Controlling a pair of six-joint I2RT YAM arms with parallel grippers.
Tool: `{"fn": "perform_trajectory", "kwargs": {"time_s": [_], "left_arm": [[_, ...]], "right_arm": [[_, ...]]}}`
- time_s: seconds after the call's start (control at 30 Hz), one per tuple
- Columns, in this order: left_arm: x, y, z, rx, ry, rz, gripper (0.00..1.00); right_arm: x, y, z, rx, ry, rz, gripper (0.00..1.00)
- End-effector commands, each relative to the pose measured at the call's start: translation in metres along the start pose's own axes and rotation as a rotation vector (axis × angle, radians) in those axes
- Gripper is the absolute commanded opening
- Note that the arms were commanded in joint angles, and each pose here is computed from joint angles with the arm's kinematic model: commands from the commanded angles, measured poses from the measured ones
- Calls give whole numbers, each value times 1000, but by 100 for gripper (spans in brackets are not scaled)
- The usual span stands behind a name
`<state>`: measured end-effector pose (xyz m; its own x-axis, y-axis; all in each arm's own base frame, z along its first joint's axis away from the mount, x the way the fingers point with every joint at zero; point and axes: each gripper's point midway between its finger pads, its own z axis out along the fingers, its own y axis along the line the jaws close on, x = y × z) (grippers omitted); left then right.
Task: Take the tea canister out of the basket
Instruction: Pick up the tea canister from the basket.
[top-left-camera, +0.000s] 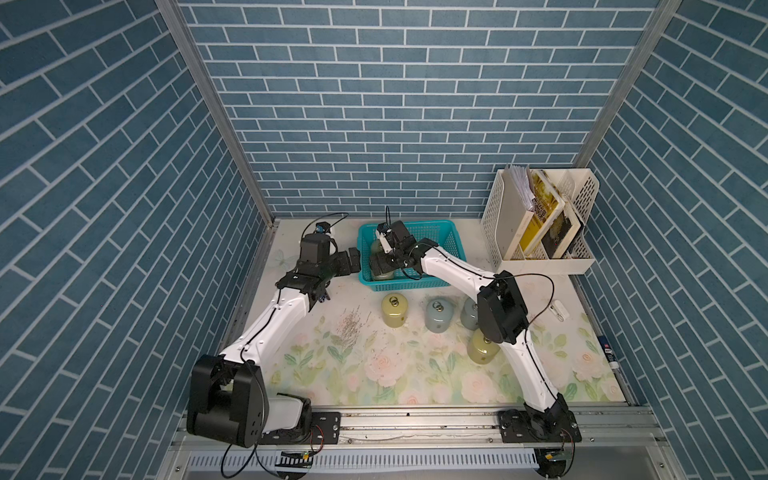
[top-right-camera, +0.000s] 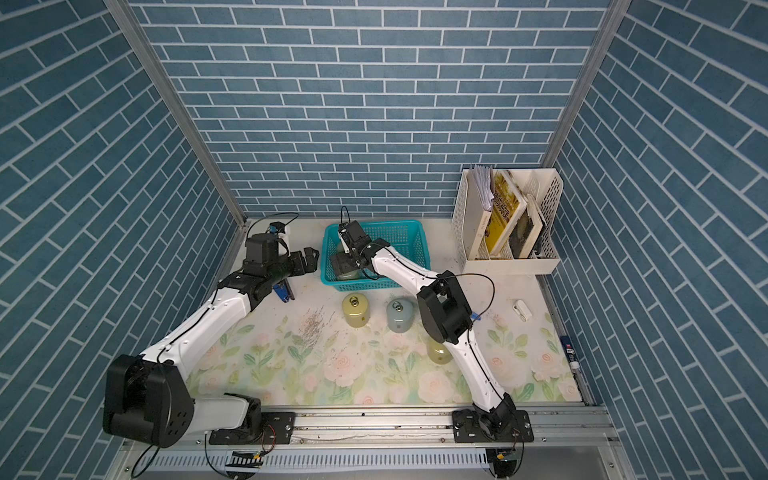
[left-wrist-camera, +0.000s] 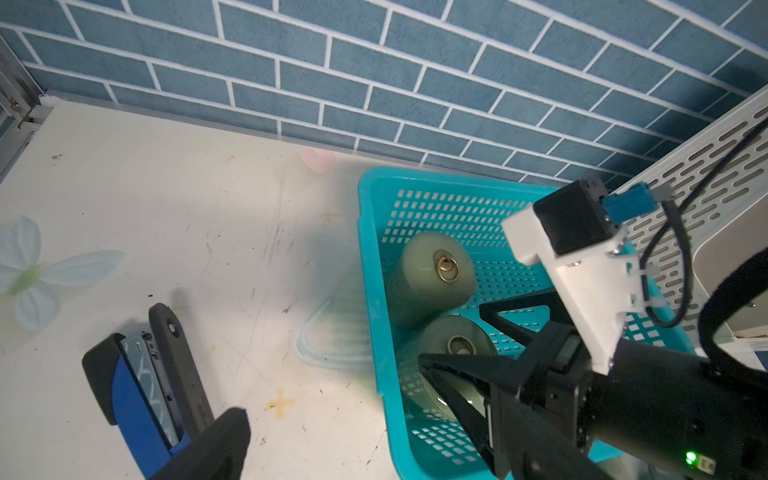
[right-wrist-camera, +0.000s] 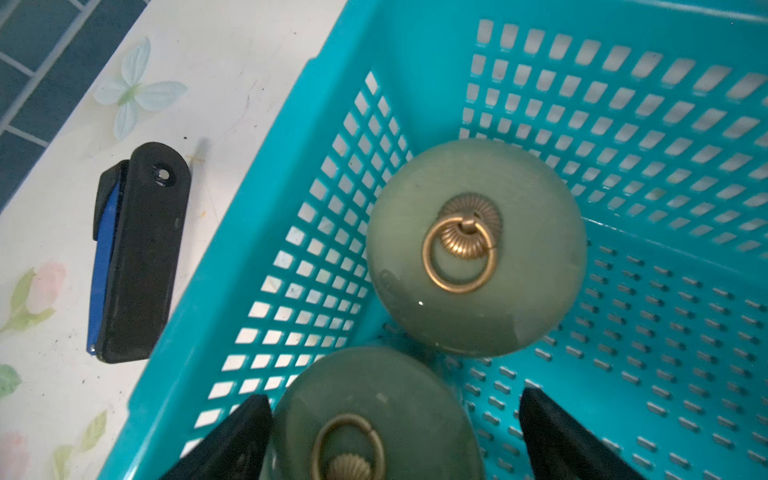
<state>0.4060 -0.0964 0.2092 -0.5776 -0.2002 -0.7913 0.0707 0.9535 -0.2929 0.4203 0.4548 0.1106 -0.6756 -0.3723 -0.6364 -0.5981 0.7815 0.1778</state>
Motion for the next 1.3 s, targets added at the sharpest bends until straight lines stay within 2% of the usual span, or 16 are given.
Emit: {"fn": "perform_trajectory", "kwargs": {"time_s": [0.0,0.33,0.47,0.73,0.83,0.97,1.07,1.27], "left_arm": [[2,-2,2,19,0,3,100],[3,-5,2,32,1,8,100],[5,-7,3,37,12,19,100],[12,-16,7,77,33,46,100],[12,-32,8,140,38,69,100],[18,-57,12,211,73,121,100],[22,-73,13,283,84,131,100],[8,-106,3,395,47,178,100]], "right_arm": [[13,10,6,-8,47,-32,96],[22,1,14,59,95,-45,96],[24,-8,16,81,103,-24,93],[4,-16,-3,101,26,-7,64],[-7,-23,-13,115,-7,-2,50],[-19,-40,-27,141,-38,18,1],[-33,-53,-45,171,-77,28,0],[-60,-78,-98,225,-177,41,0]]}}
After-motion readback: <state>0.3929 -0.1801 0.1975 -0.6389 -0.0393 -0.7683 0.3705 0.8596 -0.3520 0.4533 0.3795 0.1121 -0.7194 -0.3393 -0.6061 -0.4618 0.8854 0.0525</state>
